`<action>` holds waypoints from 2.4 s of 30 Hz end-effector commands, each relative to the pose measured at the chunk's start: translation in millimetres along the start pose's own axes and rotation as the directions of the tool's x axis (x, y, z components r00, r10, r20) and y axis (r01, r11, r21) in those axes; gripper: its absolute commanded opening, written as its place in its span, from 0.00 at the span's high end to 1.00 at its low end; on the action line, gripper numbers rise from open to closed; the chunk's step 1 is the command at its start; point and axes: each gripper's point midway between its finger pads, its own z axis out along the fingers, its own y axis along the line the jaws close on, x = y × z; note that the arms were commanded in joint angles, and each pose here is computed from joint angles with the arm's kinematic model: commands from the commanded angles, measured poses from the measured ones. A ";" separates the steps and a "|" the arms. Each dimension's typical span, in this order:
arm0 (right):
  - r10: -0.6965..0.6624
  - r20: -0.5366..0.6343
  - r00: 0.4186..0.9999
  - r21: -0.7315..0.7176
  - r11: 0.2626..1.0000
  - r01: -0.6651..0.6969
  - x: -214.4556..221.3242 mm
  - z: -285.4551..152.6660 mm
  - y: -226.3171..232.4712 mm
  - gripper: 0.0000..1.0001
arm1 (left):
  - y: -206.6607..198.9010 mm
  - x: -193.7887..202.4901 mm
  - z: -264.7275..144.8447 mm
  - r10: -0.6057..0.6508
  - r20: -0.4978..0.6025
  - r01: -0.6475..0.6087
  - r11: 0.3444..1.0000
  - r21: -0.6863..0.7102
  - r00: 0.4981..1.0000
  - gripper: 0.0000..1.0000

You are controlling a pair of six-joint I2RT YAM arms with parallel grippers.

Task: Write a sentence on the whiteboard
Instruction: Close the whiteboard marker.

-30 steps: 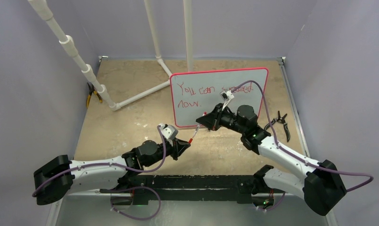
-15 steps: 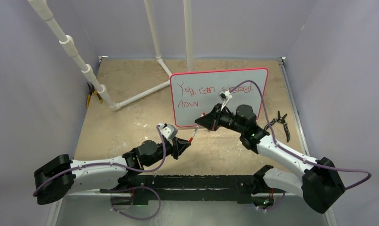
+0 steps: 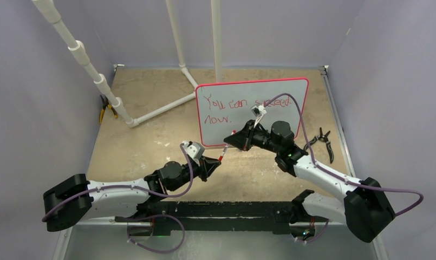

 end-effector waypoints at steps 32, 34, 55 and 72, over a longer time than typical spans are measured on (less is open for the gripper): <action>0.002 0.031 1.000 0.027 1.000 -0.003 -3.6 -12.1 4.4 1.00 | -17.9 -14.3 -0.5 -0.010 -0.039 0.013 0.998 0.069 0.999 0.40; -0.003 0.027 1.000 0.023 1.000 0.002 -2.8 -12.1 4.9 1.00 | -18.2 -13.8 2.6 -0.013 -0.044 0.016 0.998 0.067 0.999 0.40; -0.032 -0.013 0.999 -0.028 0.999 0.032 2.9 -12.3 12.6 1.00 | -28.6 -4.6 33.5 -0.021 -0.081 0.029 0.994 0.104 0.996 0.67; -0.017 -0.115 0.993 -0.012 1.000 0.015 30.9 -17.3 1.8 1.00 | -23.0 -17.1 38.2 -0.014 -0.033 0.019 0.985 0.171 0.999 1.00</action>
